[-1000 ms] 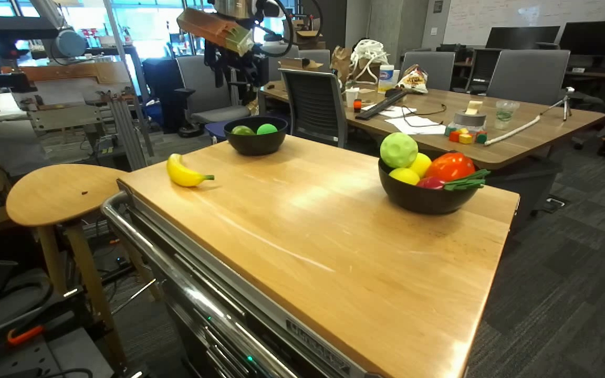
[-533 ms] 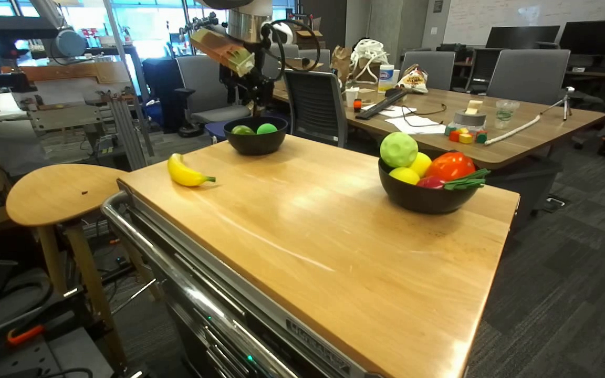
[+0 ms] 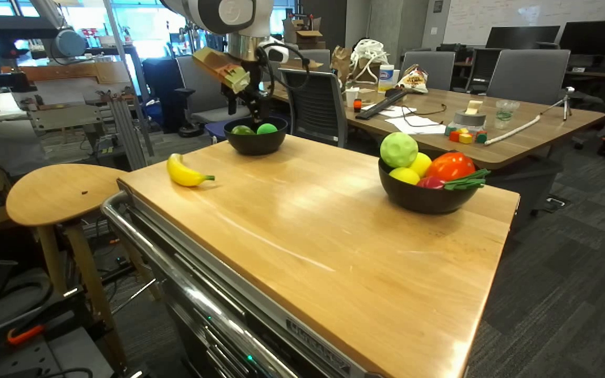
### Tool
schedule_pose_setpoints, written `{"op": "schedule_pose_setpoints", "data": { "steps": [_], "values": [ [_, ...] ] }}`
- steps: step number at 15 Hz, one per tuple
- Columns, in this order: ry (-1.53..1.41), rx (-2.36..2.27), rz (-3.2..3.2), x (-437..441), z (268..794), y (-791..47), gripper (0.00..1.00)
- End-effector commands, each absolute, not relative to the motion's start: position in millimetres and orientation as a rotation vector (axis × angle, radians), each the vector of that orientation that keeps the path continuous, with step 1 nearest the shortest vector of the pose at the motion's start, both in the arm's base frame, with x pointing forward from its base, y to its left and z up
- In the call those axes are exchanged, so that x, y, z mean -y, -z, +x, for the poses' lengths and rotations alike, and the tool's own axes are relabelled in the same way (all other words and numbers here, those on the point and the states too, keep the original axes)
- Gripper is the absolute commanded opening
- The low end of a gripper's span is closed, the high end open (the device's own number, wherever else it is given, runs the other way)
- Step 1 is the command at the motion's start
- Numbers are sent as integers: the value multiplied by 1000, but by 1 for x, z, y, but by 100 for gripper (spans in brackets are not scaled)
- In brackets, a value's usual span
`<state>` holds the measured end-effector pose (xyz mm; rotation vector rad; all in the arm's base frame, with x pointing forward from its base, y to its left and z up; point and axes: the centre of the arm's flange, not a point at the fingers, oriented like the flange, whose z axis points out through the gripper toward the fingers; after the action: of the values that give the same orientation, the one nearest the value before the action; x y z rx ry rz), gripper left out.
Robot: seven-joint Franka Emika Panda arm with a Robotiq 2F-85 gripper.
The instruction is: Remove the objects one at a time from the black bowls starting with the left bowl and place the objects on the table
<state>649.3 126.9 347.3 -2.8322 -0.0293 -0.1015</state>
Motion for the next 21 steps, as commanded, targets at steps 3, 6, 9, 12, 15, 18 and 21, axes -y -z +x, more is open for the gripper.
{"op": "schedule_pose_setpoints", "data": {
  "steps": [3,6,9,12,15,18,21],
  "values": [
    [99,-38,-2869,-137,662,-323,83],
    [98,-61,-2894,-132,665,-312,82],
    [114,-83,-2920,-124,669,-306,76],
    [142,-72,-2923,-122,669,-311,66],
    [181,16,-2901,-128,658,-335,49],
    [224,284,-2880,-149,616,-388,49],
    [215,525,-2842,-166,571,-421,49]
  ]
}}
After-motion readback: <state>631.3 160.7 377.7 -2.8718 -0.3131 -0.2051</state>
